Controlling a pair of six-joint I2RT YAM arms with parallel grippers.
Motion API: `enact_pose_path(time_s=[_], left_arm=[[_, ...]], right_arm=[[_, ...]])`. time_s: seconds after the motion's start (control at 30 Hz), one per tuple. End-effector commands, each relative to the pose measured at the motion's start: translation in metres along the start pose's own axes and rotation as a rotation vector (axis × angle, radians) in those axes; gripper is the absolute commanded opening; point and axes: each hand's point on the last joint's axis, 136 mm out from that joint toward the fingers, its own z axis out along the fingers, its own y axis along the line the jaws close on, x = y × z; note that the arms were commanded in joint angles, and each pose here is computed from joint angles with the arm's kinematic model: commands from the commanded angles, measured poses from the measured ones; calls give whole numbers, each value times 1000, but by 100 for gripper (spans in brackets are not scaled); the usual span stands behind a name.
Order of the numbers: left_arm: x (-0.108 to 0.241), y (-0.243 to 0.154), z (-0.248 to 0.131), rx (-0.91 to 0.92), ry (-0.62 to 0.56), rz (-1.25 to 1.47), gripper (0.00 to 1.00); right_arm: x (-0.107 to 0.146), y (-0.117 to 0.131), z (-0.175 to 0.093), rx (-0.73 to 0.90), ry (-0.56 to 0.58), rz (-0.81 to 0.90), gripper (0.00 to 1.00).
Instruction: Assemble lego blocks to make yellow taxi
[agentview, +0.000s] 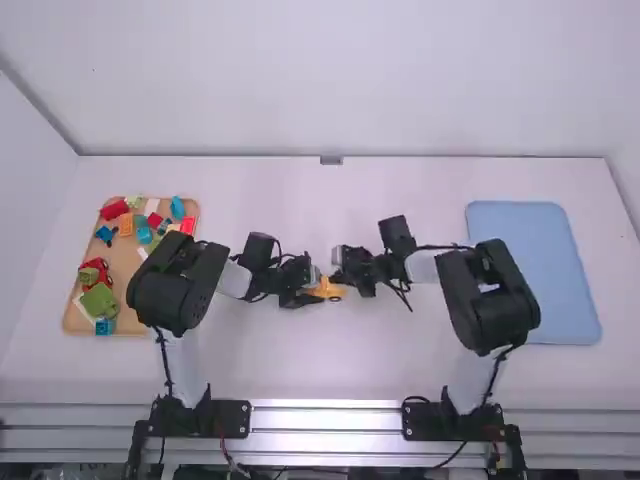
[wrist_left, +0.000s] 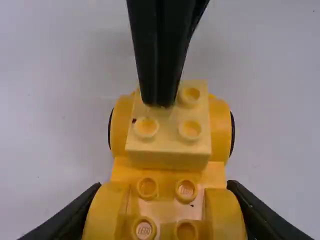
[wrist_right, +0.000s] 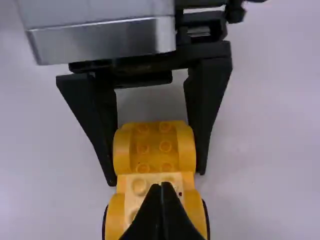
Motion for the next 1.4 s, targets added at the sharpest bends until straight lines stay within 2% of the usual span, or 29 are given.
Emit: enact_pose_path(time_s=[0.0,0.13,0.33,0.5,0.63,0.7,0.73,0.77,0.8,0.83,0.87,0.9,0.93,1.0,1.03,1.1,1.17,1.37], left_arm=[[13,-6,2,-1,44,-10,41],[13,-6,2,0,45,-11,39],[13,-6,2,-1,44,-9,38],[13,-6,2,-1,43,-8,38],[12,-5,2,-3,43,-6,38],[12,-5,2,-6,41,-2,38],[11,-4,2,-8,39,0,38],[11,-4,2,-9,38,2,38],[11,-3,2,-11,37,5,39],[10,-3,2,-13,35,8,39],[10,-2,2,-14,34,10,39],[10,-2,2,-14,34,10,39],[10,-1,2,-14,37,7,40],[9,2,2,-10,44,-4,49],[9,4,1,-10,46,-9,56],[6,8,1,-7,48,-13,83],[2,12,2,-4,44,-11,98],[-11,27,-17,0,73,-85,99]], right_arm=[[12,-2,7,31,110,20,0],[25,1,11,47,200,51,0],[46,19,9,13,300,92,0],[56,22,4,44,243,128,0],[41,15,4,58,144,80,0],[13,6,-1,67,30,19,9],[-7,1,-8,78,-37,-15,28],[-19,-2,-13,86,-69,-33,38],[-34,-9,-22,107,-106,-49,54],[-50,-19,-35,147,-134,-45,85],[-62,-28,-48,188,-148,-27,99],[-62,-28,-48,188,-148,-27,99],[-71,-38,-63,245,-150,5,99],[-77,-45,-80,313,-129,51,99],[-77,-45,-84,327,-116,56,99],[-77,-42,-89,346,-84,51,99],[-77,-40,-90,347,-71,36,99],[-79,-43,-84,382,-38,30,98]])
